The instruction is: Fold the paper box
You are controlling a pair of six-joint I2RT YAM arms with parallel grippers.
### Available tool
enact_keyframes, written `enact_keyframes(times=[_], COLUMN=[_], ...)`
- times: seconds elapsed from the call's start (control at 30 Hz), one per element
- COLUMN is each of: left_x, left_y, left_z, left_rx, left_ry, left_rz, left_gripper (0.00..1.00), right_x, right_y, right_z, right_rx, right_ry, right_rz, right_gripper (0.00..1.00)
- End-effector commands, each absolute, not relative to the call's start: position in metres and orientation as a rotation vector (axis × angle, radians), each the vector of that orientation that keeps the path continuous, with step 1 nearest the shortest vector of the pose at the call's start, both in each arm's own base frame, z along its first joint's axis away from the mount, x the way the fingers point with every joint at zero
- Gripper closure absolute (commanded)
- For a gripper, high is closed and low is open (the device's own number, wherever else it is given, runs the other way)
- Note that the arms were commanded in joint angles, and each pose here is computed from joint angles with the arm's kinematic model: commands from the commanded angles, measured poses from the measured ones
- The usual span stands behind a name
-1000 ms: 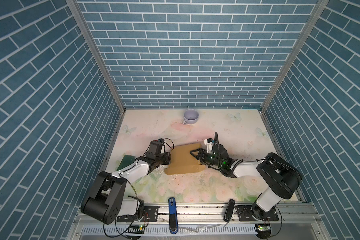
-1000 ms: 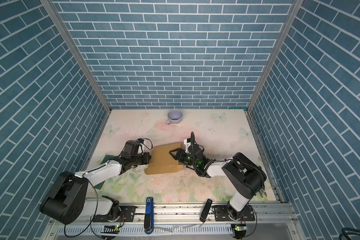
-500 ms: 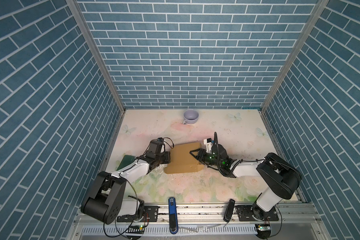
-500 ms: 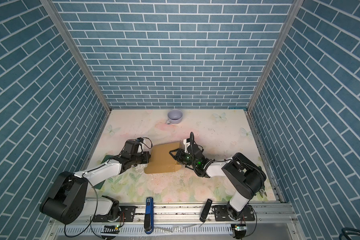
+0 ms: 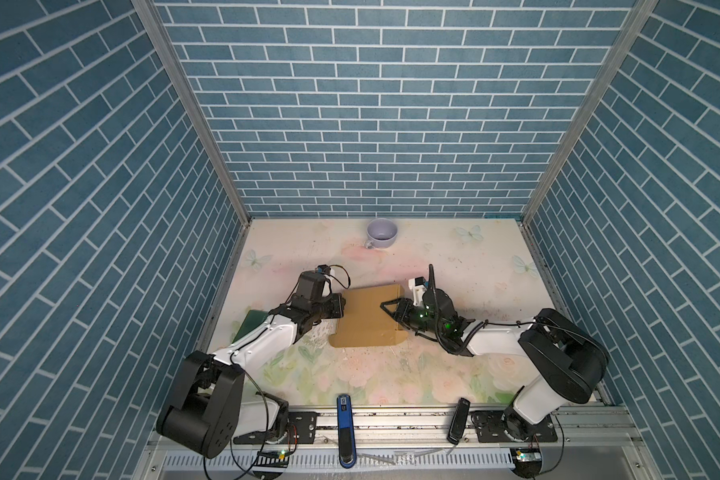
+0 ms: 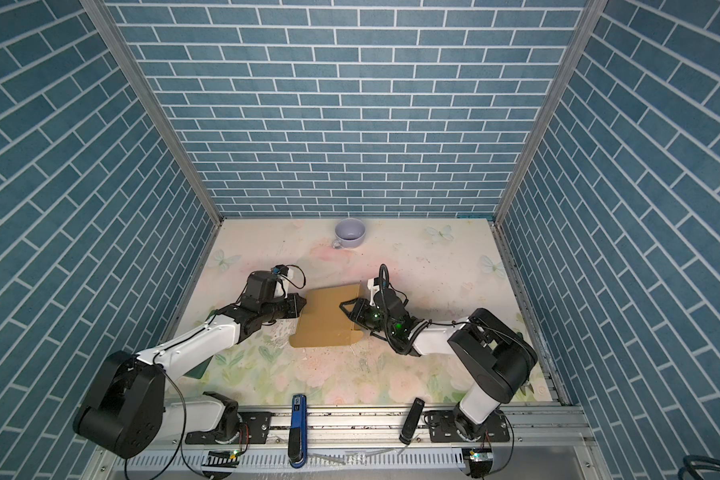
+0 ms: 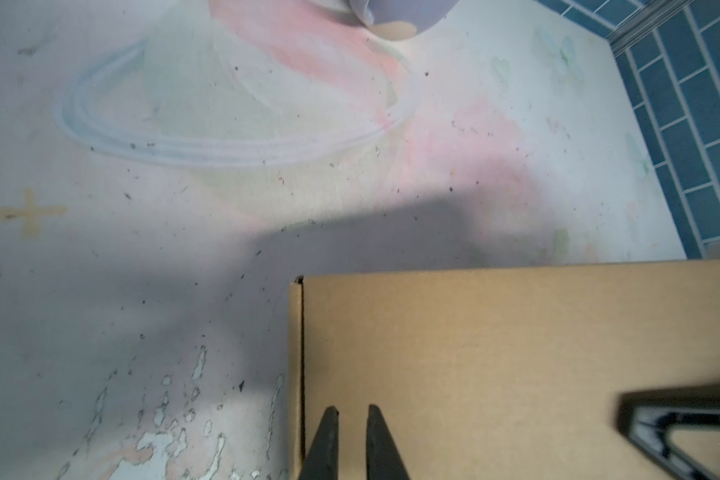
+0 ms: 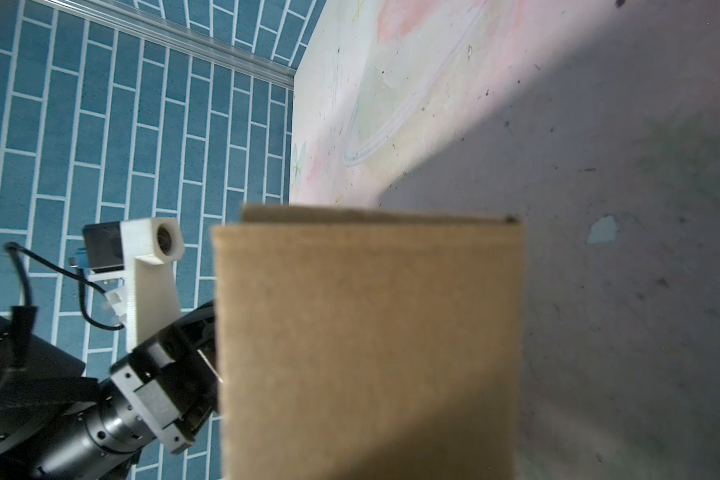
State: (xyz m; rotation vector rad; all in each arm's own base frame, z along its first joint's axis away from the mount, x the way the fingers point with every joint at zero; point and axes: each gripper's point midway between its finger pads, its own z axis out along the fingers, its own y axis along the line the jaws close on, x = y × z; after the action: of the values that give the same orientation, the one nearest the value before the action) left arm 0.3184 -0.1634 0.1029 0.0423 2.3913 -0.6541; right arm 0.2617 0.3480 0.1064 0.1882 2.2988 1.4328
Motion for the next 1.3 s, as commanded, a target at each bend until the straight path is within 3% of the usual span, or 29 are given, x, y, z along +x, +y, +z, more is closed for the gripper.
enact_keyframes(times=[0.0, 0.1, 0.2, 0.33, 0.57, 0.9, 1.27], left_x=[0.317, 0.316, 0.318, 0.32, 0.324, 0.34, 0.35], left_y=[-0.165, -0.159, -0.152, -0.14, -0.128, -0.158, -0.198], left_z=[0.115, 0.126, 0.144, 0.165, 0.209, 0.242, 0.22], left_rx=[0.063, 0.061, 0.065, 0.043, 0.005, 0.06, 0.105], left_ry=[2.383, 2.371, 2.346, 2.31, 2.159, 2.067, 2.093], left_rz=[-0.657, -0.621, -0.576, -0.533, -0.518, -0.714, -0.983], left_gripper=[0.8, 0.73, 0.57, 0.28, 0.01, 0.0, 0.06], right_x=[0.262, 0.263, 0.263, 0.261, 0.26, 0.262, 0.274], right_y=[0.344, 0.341, 0.338, 0.329, 0.297, 0.254, 0.234], right_z=[0.106, 0.107, 0.112, 0.125, 0.16, 0.221, 0.255], right_rx=[0.178, 0.181, 0.169, 0.13, 0.085, 0.043, -0.033], right_ry=[2.305, 2.301, 2.292, 2.29, 2.291, 2.259, 2.153], right_rz=[1.381, 1.378, 1.391, 1.366, 1.284, 1.252, 1.407], right_gripper=[0.62, 0.63, 0.65, 0.66, 0.66, 0.67, 0.68])
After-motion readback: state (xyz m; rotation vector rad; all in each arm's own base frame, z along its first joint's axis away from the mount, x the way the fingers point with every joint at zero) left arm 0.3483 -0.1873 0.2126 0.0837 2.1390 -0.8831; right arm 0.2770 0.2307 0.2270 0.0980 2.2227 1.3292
